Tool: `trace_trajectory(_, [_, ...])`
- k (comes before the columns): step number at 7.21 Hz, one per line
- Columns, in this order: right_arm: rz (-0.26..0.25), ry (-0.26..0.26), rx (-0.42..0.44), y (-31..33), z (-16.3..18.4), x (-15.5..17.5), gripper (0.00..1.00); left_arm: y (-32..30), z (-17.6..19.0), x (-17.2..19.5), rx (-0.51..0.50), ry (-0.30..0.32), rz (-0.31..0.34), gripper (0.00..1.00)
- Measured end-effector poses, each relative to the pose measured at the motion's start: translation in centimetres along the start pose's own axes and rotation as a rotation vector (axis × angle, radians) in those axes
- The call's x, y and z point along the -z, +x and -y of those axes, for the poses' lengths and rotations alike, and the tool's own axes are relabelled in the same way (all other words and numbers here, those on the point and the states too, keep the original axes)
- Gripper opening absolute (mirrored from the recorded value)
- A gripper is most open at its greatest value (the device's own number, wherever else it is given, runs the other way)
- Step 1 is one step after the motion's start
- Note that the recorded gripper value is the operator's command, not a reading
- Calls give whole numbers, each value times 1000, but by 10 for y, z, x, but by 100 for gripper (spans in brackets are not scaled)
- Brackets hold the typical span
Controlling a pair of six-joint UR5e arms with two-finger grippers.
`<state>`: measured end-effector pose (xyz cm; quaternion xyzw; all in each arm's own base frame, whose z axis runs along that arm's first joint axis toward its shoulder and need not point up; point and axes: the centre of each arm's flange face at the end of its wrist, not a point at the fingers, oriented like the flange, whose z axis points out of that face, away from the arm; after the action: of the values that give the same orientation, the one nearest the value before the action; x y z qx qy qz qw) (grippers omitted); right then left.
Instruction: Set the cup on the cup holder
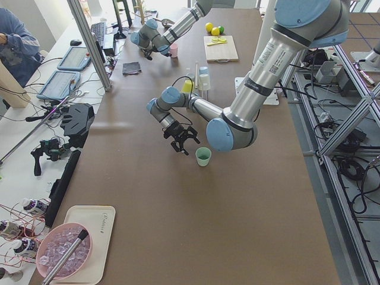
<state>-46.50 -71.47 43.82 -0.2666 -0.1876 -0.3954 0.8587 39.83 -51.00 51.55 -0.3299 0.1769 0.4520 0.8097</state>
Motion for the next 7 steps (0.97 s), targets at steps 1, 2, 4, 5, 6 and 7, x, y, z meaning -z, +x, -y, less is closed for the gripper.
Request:
trace_trajectory(1, [-8,-14,9,-1,1,-5,100,3,3,-7,-3,-17,1,97])
trace_trajectory(2, [-15,-33,24,0,0,-10,100,5,3,-14,1,-39,0,97])
trace_trajectory(4, [-25,-67,49,2,-3,-14,100,3,0,-24,0,-71,-3,95])
trace_trajectory(5, [-26,-76,52,3,-3,-16,100,3,0,-29,-18,-82,-2,95])
trace_trajectory(6, [-25,-82,51,4,-4,-19,100,3,-1,-35,-38,-92,-2,95])
trace_trajectory(7, [-23,-86,50,5,-4,-21,100,2,-1,-38,-49,-97,-2,95])
